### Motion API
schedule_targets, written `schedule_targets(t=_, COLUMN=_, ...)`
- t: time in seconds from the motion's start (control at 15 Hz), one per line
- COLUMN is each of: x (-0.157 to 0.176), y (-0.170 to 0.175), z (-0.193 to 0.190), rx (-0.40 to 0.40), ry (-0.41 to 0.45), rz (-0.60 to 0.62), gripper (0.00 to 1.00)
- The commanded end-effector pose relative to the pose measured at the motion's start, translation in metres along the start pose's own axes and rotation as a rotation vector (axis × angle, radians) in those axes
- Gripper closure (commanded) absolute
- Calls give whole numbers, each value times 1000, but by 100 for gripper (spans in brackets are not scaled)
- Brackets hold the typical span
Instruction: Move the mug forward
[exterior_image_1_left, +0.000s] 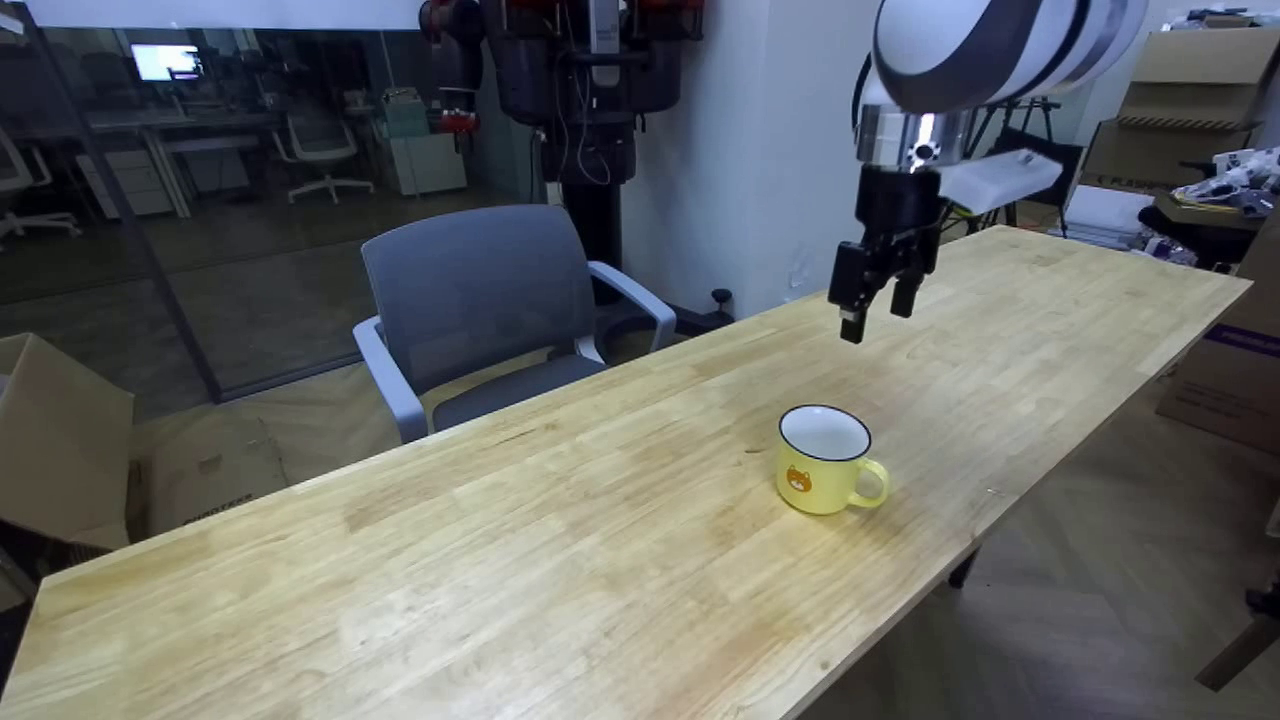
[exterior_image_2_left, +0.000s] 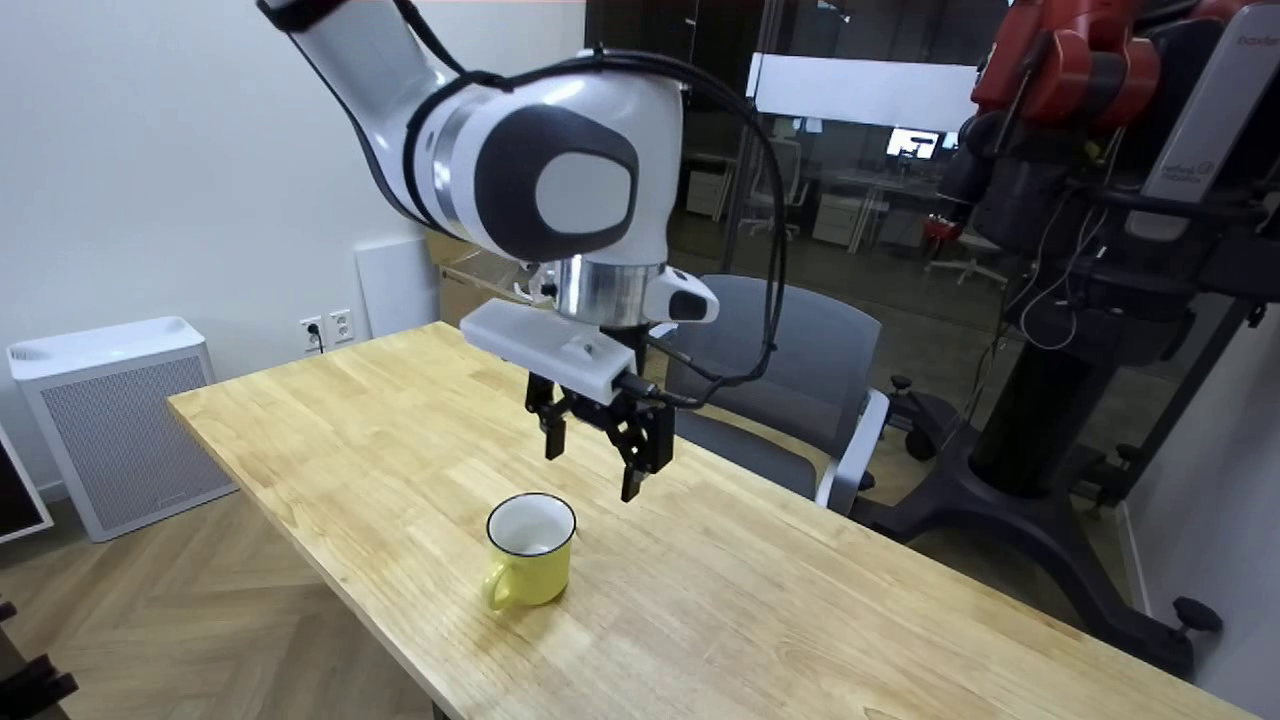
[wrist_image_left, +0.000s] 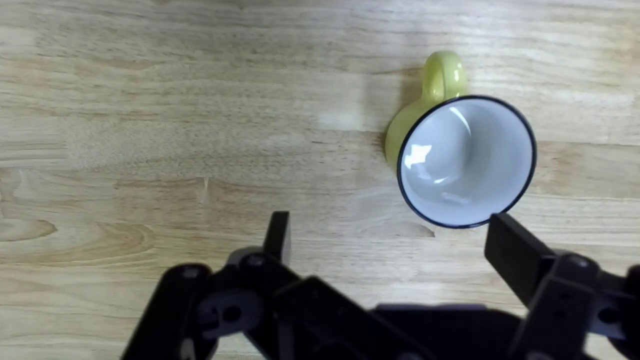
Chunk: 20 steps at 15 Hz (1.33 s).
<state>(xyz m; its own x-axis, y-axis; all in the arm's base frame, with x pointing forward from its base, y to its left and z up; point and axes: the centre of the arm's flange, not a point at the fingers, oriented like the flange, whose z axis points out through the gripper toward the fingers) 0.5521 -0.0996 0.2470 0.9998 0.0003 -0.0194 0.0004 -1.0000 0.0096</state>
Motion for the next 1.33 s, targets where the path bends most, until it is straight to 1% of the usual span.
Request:
schedule_targets(t=0.0, x=36, y=4, z=36, rx=1, ry=17, rz=39, gripper=0)
schedule_targets(t=0.13, x=39, y=-1, z=53, rx=-23, ry=-2, rz=35, gripper=0)
schedule_targets(t=0.2, x=20, y=1, z=43, rx=-3, ry=-4, rz=9, gripper=0)
schedule_targets(t=0.33, x=26, y=-1, z=57, rx=-5, ry=-12, rz=10, gripper=0)
schedule_targets(t=0.47, x=28, y=-1, z=59, rx=-6, ry=-10, rz=11, gripper=0)
schedule_targets(t=0.67, x=23, y=-15, z=65, rx=-15, ry=-14, rz=-40, gripper=0)
schedule_targets(t=0.93, x=5, y=-31, z=71, rx=-24, ry=-11, rz=-65, gripper=0)
schedule_targets(t=1.27, x=-9, y=-34, z=87, rx=-35, ry=-4, rz=-79, gripper=0)
